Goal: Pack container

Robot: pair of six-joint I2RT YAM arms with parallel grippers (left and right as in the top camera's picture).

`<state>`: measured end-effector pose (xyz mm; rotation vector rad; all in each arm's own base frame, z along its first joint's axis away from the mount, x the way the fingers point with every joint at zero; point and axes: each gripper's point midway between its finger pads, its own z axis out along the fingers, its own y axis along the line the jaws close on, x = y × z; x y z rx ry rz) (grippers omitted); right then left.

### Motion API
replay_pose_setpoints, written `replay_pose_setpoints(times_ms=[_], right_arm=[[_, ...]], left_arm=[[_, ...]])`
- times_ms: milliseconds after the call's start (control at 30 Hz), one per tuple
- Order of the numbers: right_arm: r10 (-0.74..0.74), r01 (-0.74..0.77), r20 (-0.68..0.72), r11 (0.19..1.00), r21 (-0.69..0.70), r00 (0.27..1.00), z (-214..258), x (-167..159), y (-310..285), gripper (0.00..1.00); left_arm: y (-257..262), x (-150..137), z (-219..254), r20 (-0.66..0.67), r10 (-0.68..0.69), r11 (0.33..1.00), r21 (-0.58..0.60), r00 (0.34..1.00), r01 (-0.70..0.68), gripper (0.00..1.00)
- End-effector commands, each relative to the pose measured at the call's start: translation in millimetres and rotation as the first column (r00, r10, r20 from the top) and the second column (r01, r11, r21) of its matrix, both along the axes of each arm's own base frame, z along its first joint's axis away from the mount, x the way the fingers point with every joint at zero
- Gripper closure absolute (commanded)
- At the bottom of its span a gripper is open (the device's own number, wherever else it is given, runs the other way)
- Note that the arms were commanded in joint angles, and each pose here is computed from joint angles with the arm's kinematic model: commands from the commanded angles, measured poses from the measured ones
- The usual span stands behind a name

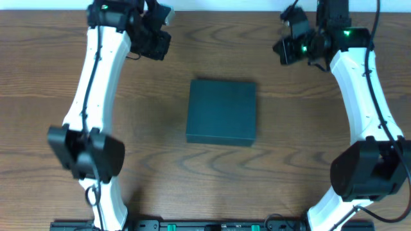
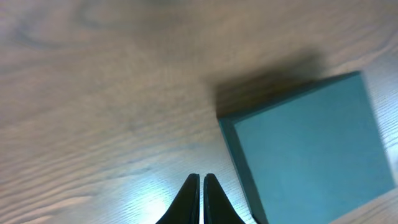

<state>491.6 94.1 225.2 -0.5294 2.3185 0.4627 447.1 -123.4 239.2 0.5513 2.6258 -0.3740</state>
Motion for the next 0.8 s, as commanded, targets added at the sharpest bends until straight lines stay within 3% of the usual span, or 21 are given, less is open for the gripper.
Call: replay_pose_setpoints(times_ms=[0, 67, 167, 233, 400, 533, 633, 767], right_arm=[[0.074, -0.093, 0.229, 0.993, 0.074, 0.971, 74, 0, 28, 0.99], [0.082, -0.117, 0.354, 0.99, 0.077, 0.932, 109, 4, 38, 0.99], [0.104, -0.158, 0.487, 0.985, 0.07, 0.867, 154, -5, 52, 0.99], [0.114, -0.175, 0.521, 0.982, 0.068, 0.846, 172, -17, 59, 0.99], [0.135, -0.176, 0.483, 0.984, 0.04, 0.865, 182, -59, 67, 0.99], [0.122, -0.105, 0.547, 0.992, -0.063, 0.828, 204, -117, 61, 0.98], [0.095, -0.05, 0.641, 0.995, -0.088, 0.762, 220, -156, 52, 0.99], [-0.009, -0.018, 0.709, 0.999, 0.03, 0.705, 232, -204, 35, 0.98]], left_arm=[[6, -19, 71, 0.175, 0.018, 0.999, -0.032, 0.984, -0.013, 0.94], [5, -18, 108, 0.309, 0.017, 0.999, -0.053, 0.951, -0.001, 0.94], [-5, -16, 178, 0.544, 0.021, 0.995, -0.096, 0.839, 0.037, 0.95], [-12, -26, 205, 0.603, 0.03, 0.991, -0.123, 0.797, 0.056, 0.94], [-22, -69, 224, 0.624, 0.012, 0.985, -0.141, 0.781, 0.098, 0.94], [-23, -121, 218, 0.692, 0.004, 0.982, -0.138, 0.722, 0.127, 0.94], [-5, -156, 208, 0.755, 0.137, 0.972, -0.227, 0.641, 0.06, 0.94], [28, -206, 205, 0.784, 0.342, 0.914, -0.406, 0.519, 0.012, 0.94]])
